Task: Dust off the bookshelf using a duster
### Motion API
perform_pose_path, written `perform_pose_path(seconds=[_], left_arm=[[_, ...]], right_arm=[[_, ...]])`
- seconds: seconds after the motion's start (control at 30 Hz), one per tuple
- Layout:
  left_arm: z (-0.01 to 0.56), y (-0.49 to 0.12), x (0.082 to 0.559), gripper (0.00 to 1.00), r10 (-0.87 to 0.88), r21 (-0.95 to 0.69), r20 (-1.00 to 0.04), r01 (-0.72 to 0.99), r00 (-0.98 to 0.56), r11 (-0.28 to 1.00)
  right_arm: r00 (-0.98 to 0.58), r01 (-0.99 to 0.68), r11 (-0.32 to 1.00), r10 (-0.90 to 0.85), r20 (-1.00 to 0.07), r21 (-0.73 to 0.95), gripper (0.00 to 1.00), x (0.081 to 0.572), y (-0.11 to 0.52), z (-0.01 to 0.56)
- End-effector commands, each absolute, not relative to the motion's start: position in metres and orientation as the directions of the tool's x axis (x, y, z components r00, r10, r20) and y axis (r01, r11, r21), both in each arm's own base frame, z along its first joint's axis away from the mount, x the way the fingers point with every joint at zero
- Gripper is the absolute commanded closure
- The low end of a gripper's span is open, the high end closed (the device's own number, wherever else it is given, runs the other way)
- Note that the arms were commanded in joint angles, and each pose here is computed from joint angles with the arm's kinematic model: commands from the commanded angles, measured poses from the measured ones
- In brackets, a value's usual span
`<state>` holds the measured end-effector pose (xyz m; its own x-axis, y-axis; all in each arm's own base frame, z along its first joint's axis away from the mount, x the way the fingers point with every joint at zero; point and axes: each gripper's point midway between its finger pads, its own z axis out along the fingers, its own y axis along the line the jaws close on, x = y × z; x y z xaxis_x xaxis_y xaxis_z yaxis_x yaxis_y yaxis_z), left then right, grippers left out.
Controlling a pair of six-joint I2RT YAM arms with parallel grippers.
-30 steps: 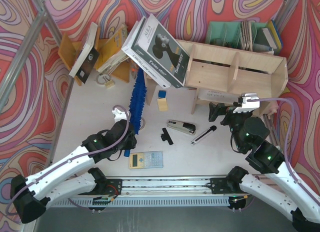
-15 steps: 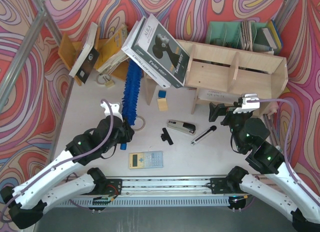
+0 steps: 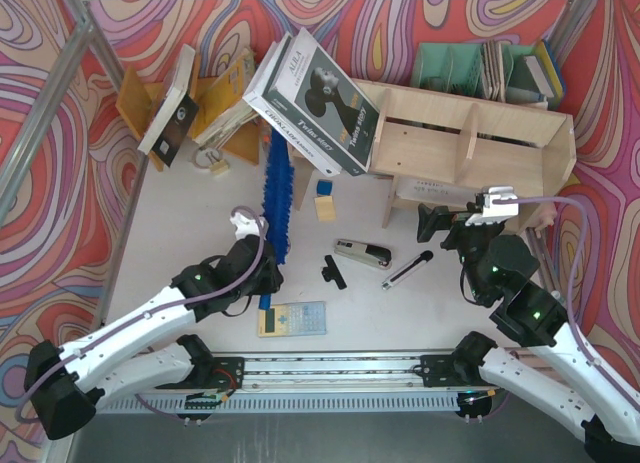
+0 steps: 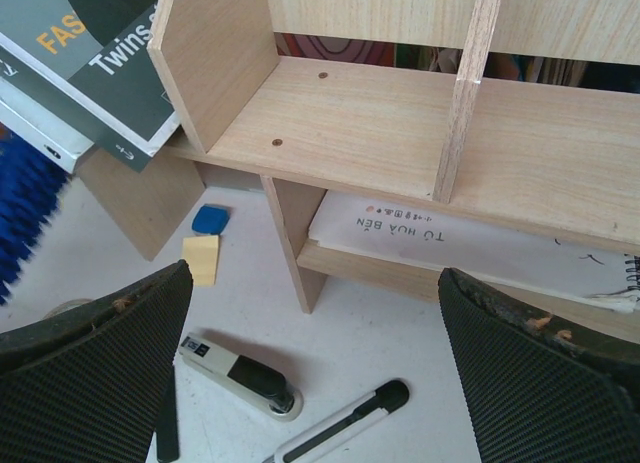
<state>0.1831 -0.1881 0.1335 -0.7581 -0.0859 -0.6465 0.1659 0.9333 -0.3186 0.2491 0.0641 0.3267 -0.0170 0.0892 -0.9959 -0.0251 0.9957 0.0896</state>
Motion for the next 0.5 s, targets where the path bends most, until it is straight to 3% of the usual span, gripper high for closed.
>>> perform_pose_path(seconds=[0.0,0.47], left_arm=[[0.115,-0.199,0.176,1.00,-0.120,-0.381,-0.595,0.148,-0.795,0.913],[0.109,-0.173,0.169,1.00,-0.090,-0.301,-0.606,0.123,-0.790,0.946]], right_arm=[[0.015,-0.011,0.996,0.090,-0.996,0.090,0.01,0.252,0.062,0.334],[0.014,-0.012,0.996,0.086,-0.996,0.086,0.01,0.253,0.063,0.334]])
